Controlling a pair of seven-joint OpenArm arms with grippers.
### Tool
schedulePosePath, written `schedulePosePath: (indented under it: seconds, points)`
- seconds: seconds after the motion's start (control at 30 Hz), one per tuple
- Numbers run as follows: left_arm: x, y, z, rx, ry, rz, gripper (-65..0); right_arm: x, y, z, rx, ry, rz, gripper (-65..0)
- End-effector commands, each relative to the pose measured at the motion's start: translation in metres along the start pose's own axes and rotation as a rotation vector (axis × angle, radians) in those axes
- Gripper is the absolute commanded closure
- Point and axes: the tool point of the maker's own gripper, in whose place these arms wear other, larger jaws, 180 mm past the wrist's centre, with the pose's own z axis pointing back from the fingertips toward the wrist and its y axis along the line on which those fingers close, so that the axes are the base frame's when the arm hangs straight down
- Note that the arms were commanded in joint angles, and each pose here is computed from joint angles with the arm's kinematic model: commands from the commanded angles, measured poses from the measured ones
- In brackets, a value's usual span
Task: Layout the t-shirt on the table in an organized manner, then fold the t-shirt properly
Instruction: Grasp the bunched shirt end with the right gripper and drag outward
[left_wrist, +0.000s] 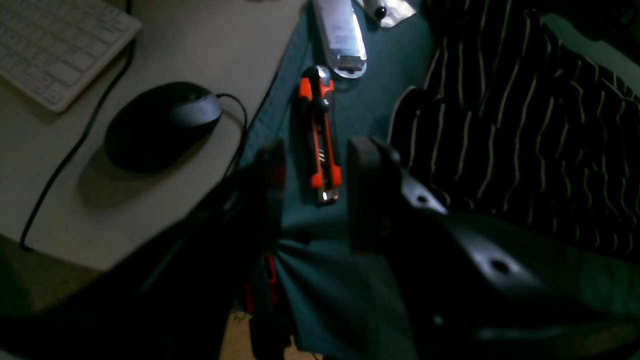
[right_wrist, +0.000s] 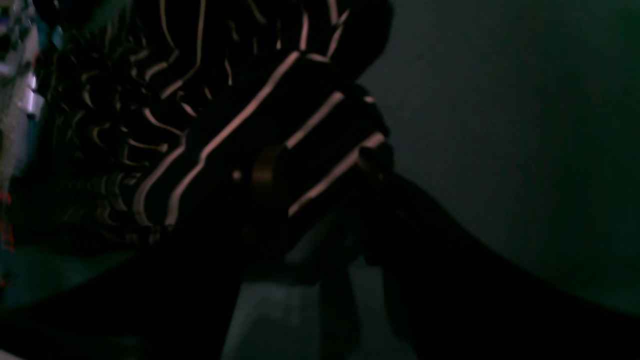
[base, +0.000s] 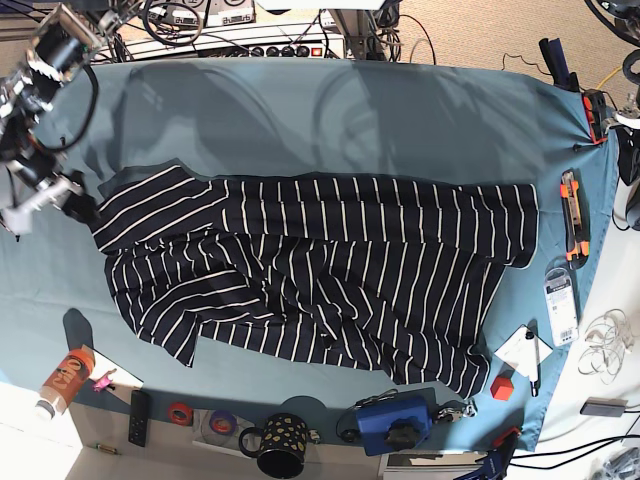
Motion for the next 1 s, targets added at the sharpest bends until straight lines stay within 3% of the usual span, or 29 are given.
schedulePosePath:
  seconds: [0.0,0.1,0.4,0.7,0.97]
  points:
    - [0.015,-0.002,0.002,-0.012,-0.048,-0.024,-21.3,0.021,-0.002,0.004,-0.017,-0.046,0.044,-22.7]
    - [0.015,-0.003,0.002,-0.013,-0.048,-0.023,-21.3,0.011,-0.006,-0.007,-0.058,-0.007,0.083,-22.7]
    - [0.015,-0.003,0.002,-0.013,-0.048,-0.023,-21.3,0.003,-0.006,-0.014,-0.052,0.016,0.074,-22.7]
    - [0.015,-0.003,0.002,-0.013,-0.048,-0.023,-21.3,0.044,-0.025,0.007,-0.11,-0.13,0.035,-22.7]
    - [0.019,-0.008,0.003,-0.044,-0.069,-0.002,-21.3,0.02,-0.016,-0.023,-0.082,-0.007,0.057,-22.6]
